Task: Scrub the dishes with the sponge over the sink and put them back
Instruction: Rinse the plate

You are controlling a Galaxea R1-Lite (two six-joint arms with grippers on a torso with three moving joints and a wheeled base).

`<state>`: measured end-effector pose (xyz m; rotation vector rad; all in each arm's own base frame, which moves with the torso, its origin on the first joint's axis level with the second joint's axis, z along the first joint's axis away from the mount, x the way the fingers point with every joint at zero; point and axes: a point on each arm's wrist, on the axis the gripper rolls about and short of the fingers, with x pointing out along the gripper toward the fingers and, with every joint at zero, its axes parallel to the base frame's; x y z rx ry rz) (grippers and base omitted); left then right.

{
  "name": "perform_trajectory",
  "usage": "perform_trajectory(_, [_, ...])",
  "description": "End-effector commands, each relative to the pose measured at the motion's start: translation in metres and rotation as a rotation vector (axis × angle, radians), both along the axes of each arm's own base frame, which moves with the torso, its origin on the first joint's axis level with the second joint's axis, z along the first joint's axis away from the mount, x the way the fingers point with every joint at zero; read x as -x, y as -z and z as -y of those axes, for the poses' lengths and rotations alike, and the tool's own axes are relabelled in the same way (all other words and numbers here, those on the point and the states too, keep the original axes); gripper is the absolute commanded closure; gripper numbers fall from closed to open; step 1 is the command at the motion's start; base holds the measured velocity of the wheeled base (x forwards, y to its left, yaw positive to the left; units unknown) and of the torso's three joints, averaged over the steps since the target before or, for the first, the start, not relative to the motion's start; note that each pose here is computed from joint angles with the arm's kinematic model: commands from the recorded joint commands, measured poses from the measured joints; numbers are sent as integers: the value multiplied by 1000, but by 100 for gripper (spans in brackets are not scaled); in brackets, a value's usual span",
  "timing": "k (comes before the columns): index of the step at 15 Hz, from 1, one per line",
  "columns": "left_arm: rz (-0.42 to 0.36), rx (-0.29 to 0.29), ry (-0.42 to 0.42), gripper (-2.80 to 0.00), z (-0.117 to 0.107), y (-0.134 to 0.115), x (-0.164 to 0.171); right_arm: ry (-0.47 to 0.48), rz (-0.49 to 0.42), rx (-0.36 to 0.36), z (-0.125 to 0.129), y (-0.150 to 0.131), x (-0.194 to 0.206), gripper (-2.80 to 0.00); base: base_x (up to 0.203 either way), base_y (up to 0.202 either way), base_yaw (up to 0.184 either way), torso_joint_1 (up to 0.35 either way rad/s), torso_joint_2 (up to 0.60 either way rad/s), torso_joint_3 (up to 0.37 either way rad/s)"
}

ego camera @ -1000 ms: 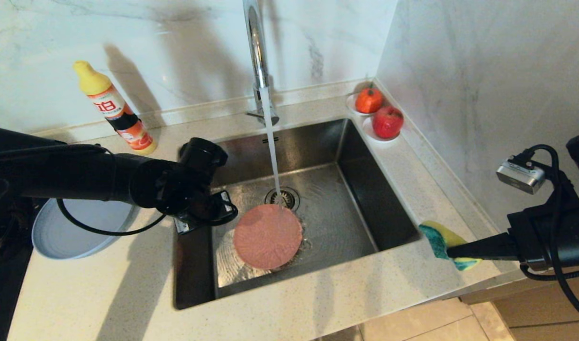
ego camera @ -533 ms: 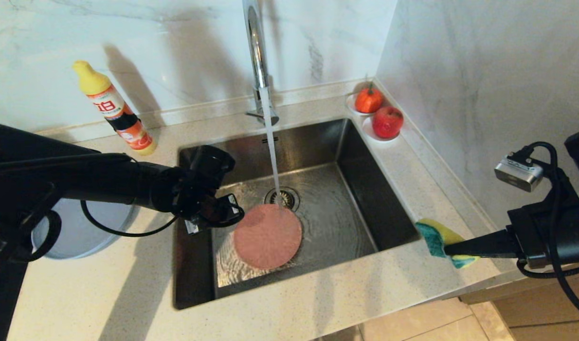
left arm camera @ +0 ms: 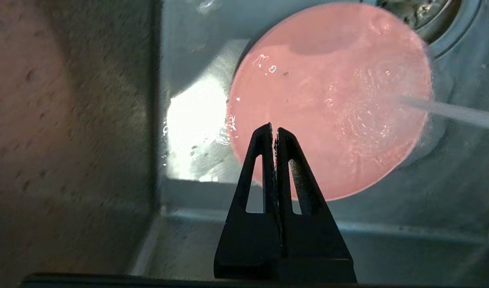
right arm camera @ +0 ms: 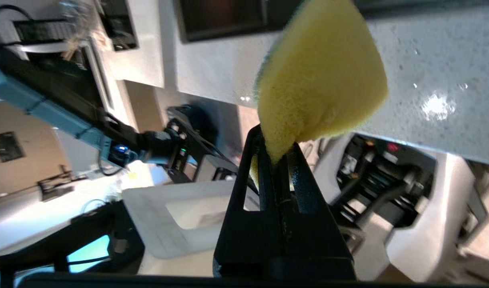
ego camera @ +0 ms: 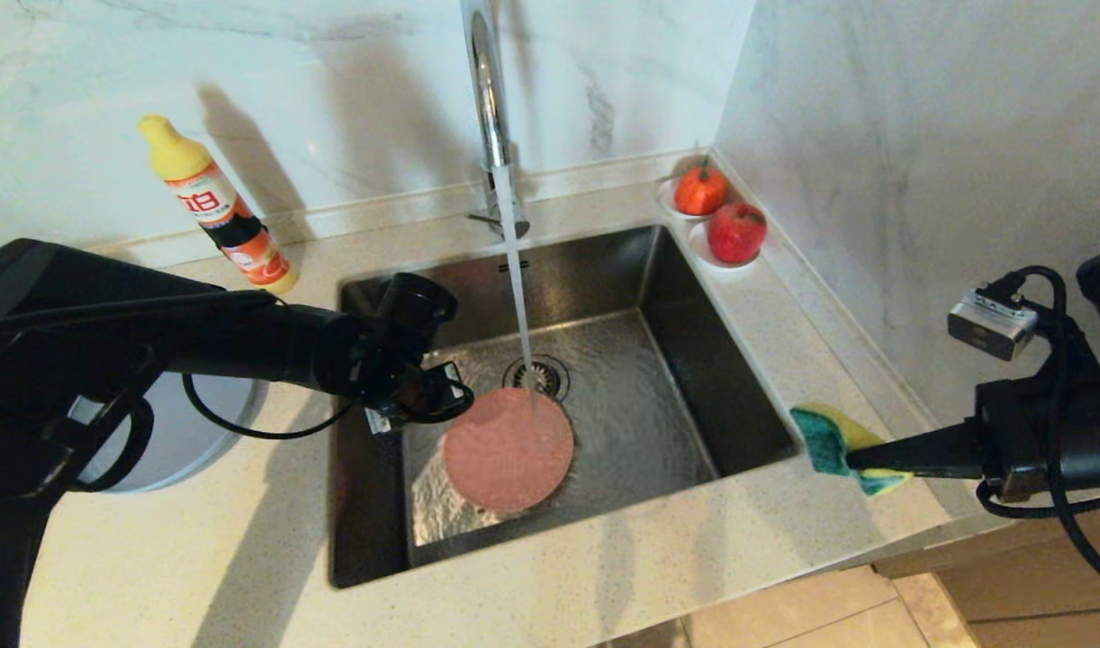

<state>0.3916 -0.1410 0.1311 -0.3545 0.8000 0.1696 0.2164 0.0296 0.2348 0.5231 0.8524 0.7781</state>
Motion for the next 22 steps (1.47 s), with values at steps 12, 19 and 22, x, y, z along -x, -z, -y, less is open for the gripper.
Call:
perform_trajectory(12, [-32, -29, 39, 0, 3, 20, -17, 9, -24, -7, 4, 10, -8, 0, 0, 0, 0, 0, 0, 0])
perform_trajectory(19, [-24, -45, 74, -280, 0, 17, -17, 11, -39, -6, 4, 13, -8, 0, 0, 0, 0, 0, 0, 0])
perform_trajectory(22, [-25, -43, 72, -280, 1, 21, -19, 11, -44, -4, 5, 15, -7, 0, 0, 0, 0, 0, 0, 0])
